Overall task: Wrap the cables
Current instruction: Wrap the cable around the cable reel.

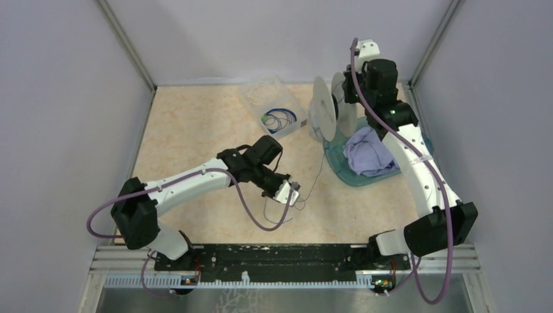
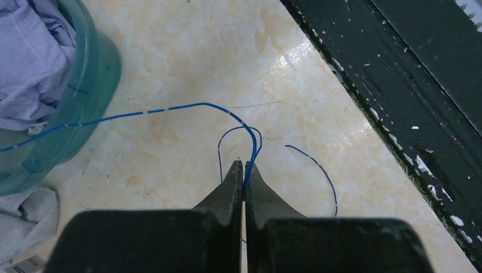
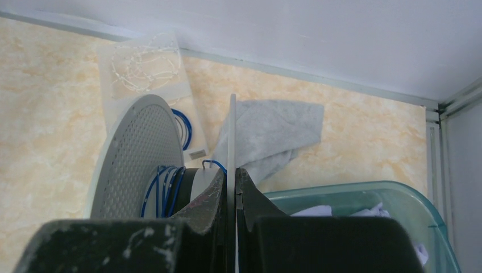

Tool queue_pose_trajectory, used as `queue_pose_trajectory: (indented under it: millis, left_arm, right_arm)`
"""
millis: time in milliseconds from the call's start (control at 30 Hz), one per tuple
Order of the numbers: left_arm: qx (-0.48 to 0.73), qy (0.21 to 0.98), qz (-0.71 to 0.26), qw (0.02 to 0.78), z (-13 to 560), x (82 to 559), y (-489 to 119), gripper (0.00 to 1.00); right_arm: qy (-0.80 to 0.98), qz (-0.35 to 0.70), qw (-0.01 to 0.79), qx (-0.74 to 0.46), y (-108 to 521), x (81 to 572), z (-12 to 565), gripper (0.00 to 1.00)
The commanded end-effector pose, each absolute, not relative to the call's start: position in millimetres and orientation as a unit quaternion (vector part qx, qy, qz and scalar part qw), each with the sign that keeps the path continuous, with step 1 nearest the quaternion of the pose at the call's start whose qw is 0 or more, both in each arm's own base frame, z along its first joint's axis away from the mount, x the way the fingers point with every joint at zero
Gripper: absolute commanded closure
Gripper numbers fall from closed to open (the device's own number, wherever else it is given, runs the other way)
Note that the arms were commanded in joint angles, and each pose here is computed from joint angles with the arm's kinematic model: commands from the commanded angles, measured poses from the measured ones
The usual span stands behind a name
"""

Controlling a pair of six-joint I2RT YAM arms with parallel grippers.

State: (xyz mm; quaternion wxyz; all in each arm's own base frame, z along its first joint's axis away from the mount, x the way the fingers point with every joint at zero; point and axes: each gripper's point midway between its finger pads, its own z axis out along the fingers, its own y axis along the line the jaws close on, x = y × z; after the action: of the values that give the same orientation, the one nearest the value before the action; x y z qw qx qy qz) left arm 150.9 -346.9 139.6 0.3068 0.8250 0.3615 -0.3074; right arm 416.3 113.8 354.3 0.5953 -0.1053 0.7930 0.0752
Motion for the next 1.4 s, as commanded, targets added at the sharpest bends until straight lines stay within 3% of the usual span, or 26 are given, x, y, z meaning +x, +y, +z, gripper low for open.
queue_pose_trajectory:
  millis: [0, 567, 1067, 1367]
  left_arm:
    - [0.811, 0.368, -0.329, 0.315, 167.6, 142.1, -352.9, 1.0]
    - [0.731, 0.411, -0.403, 0.366, 288.0, 133.4, -393.0, 1.0]
    - [0.634, 0.523, -0.283, 0.495, 373.2, 213.1, -388.5, 0.99]
    - [0.579, 0.546, -0.288, 0.532, 396.2, 245.9, -371.9, 0.99]
  right_arm:
    - [0.744, 0.04, 0.659, -0.101, 107.7, 421.1, 393.2, 1.0]
    - [0.742, -0.027, 0.657, -0.128, 120.1, 423.0, 369.7, 1.0]
    - [0.755, -0.021, 0.632, -0.172, 122.8, 398.2, 328.2, 1.0]
    - [0.746, 0.002, 0.636, -0.197, 132.5, 385.1, 335.5, 1.0]
